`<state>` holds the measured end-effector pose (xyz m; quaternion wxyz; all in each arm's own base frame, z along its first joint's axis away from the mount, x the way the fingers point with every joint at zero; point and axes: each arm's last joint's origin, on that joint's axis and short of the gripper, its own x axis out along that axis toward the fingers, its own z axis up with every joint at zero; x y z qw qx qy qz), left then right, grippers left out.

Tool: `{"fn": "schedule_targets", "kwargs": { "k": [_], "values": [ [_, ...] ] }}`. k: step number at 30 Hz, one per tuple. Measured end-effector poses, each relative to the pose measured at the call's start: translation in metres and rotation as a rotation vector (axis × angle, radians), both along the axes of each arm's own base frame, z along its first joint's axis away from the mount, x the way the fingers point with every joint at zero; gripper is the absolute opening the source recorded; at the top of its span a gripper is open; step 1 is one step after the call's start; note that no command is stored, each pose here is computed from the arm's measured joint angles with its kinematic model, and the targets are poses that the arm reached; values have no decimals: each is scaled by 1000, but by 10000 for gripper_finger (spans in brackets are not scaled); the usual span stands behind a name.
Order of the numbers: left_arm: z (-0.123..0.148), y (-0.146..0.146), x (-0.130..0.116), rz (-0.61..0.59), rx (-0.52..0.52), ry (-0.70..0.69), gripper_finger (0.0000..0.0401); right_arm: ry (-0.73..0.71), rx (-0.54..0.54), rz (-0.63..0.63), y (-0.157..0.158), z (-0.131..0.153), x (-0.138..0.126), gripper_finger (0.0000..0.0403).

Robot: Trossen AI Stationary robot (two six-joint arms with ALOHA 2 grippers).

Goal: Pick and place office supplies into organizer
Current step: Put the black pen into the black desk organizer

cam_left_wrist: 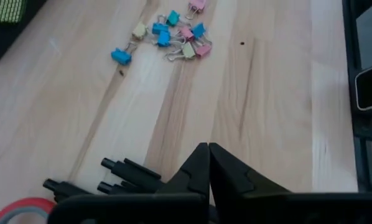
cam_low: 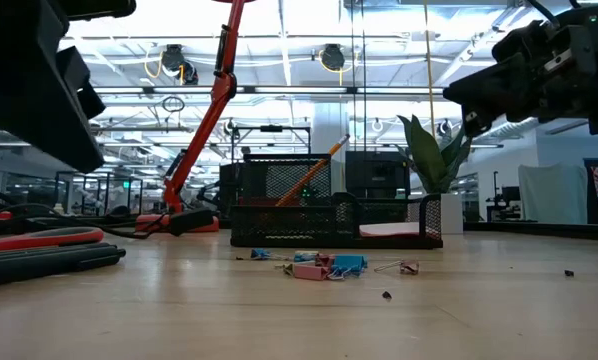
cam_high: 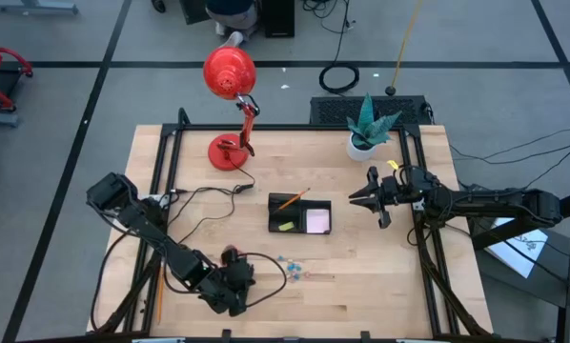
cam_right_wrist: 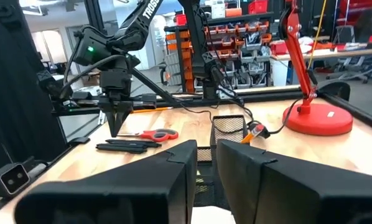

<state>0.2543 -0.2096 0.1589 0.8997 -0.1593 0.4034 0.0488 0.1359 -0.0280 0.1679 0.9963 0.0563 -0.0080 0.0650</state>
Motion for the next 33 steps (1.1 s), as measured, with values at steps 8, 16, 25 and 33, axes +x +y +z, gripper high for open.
{"fn": "schedule_targets", "kwargs": {
  "k": [8, 16, 25, 33],
  "values": [
    [-2, 1, -2, 33, -38, 42, 25, 46, 21, 0, 0, -4, 0, 59],
    [-1, 3, 1, 12, -28, 35, 29, 43, 11, 0, 0, -4, 0, 59],
    [-4, 0, -4, 11, -122, 120, 29, 51, 30, -1, 0, -5, 0, 59],
    [-5, -4, -9, -63, -149, 187, 59, 52, 37, -4, 0, -5, 0, 59]
  ]
}}
